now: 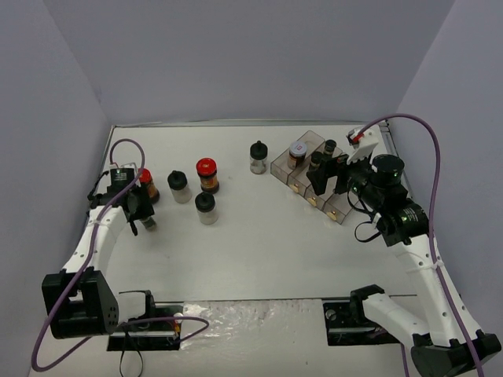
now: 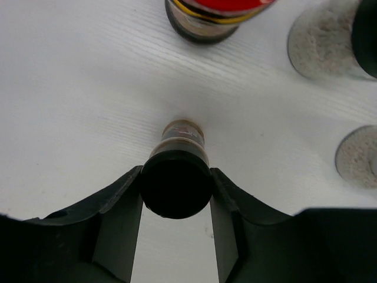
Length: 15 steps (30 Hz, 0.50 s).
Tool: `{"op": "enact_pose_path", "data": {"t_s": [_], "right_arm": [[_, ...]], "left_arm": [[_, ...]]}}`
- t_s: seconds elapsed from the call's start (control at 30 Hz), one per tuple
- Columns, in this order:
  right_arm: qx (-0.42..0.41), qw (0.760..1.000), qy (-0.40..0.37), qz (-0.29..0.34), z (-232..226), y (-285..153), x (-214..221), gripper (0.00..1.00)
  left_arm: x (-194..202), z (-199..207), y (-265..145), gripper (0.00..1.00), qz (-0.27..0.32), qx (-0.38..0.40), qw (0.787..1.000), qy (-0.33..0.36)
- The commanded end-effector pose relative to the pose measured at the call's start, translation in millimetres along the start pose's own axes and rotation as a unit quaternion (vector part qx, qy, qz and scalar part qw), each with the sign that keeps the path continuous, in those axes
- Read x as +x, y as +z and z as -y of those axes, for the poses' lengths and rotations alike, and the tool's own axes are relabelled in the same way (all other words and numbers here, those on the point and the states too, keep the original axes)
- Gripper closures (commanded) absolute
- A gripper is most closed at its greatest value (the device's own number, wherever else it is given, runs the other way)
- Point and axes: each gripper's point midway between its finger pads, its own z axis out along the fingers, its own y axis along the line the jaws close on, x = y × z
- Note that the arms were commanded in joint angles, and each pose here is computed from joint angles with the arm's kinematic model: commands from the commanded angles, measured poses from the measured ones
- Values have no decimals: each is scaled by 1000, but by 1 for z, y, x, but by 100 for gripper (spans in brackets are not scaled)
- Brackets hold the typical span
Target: Organize the condiment bottles
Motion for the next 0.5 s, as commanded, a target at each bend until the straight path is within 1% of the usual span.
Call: {"op": "enact_pose_path", "data": {"t_s": [0.0, 0.07, 0.17, 0.3, 0.4, 0.47], "right_arm": [[-3, 999, -7, 38, -3, -6, -24, 0], [-2, 999, -7, 38, -2, -6, -24, 0], [0, 999, -8, 38, -1, -5, -26, 0], [1, 999, -9, 33, 0, -1, -27, 0], [1, 999, -10, 31, 0, 2, -28, 0], [2, 1000, -10, 29, 1, 3, -28, 0]], "left_arm": [[-2, 54, -64, 100, 24, 82, 996, 21], [10, 66, -77, 100, 18, 94, 995, 32], [28, 94, -96, 100, 6, 127, 991, 36], [48, 139, -122, 100, 3, 170, 983, 73], [51, 172, -139, 100, 14, 192, 977, 97], [52, 203, -154, 100, 25, 221, 967, 120]]}}
